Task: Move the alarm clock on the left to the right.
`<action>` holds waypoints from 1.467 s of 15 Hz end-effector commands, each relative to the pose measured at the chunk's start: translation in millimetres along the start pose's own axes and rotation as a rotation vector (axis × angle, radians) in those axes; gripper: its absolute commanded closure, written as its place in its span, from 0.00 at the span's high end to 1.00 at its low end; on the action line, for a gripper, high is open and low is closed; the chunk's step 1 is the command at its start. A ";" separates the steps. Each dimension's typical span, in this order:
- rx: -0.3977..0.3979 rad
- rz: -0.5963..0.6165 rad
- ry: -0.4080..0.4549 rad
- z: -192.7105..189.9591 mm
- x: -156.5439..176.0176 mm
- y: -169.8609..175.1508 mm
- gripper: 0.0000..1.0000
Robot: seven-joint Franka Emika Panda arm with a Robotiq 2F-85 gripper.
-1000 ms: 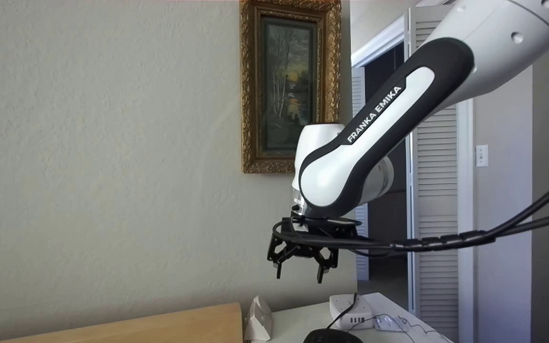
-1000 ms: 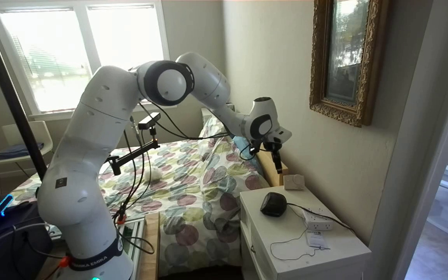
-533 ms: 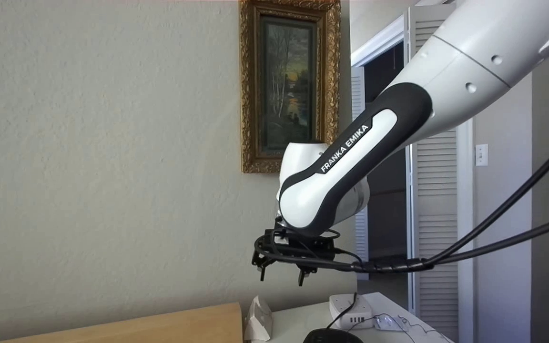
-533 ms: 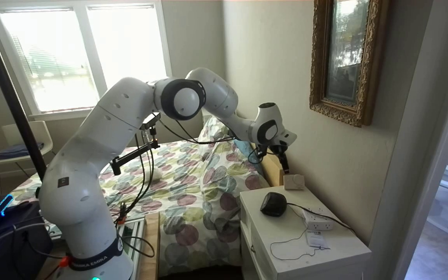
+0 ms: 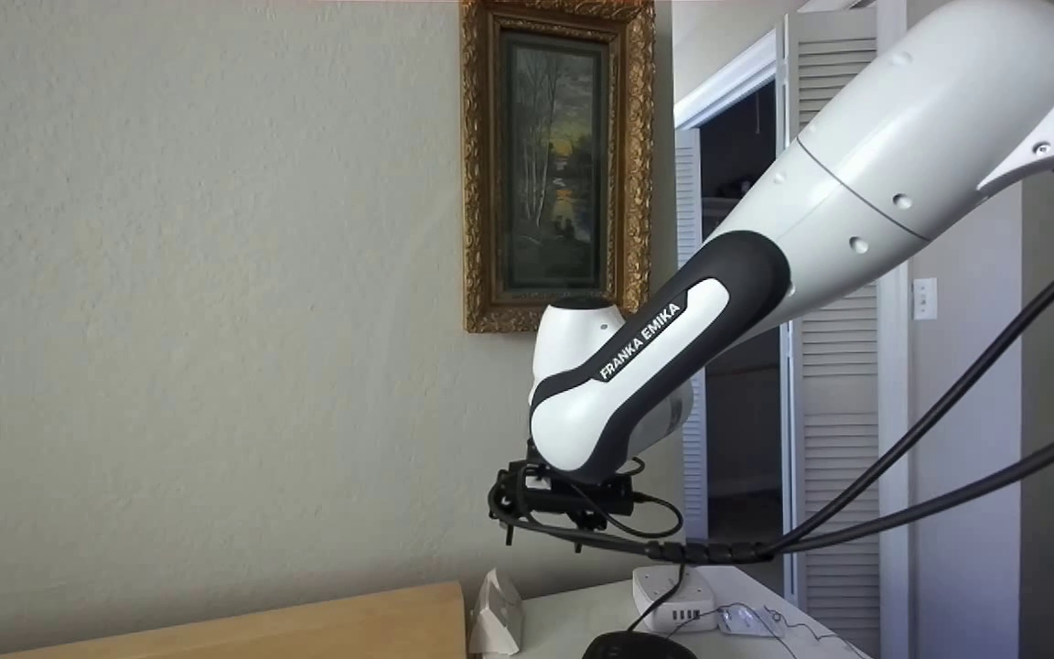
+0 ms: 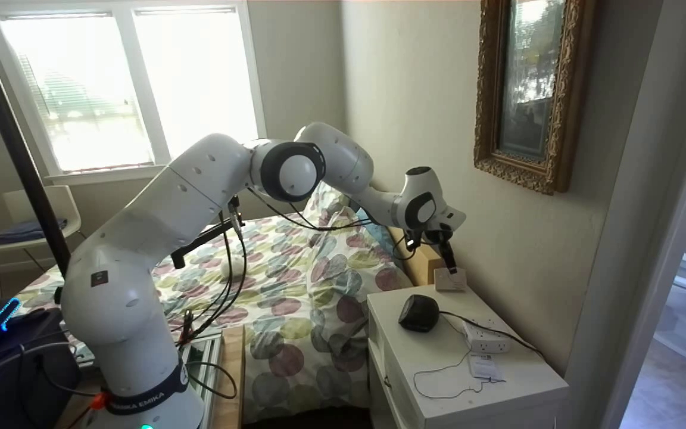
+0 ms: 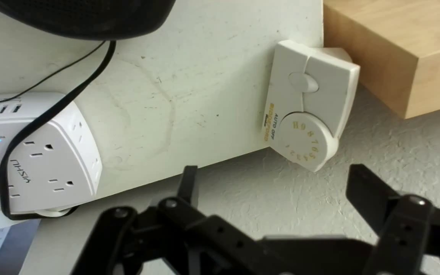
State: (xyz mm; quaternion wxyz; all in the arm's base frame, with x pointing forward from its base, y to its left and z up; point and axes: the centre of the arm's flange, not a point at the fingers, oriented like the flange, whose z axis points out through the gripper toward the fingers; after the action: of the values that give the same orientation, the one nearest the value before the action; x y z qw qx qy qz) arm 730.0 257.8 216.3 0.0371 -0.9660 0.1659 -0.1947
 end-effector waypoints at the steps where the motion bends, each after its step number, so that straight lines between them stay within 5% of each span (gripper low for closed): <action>1: -0.010 0.007 -0.016 19.9 6.0 -19.7 1.00; 22: -0.015 -0.015 -0.008 42.5 -21.1 -24.8 1.00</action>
State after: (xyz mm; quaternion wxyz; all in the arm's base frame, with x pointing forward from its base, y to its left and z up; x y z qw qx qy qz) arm 733.2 282.3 176.7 0.0201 -0.9701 0.1559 -0.1849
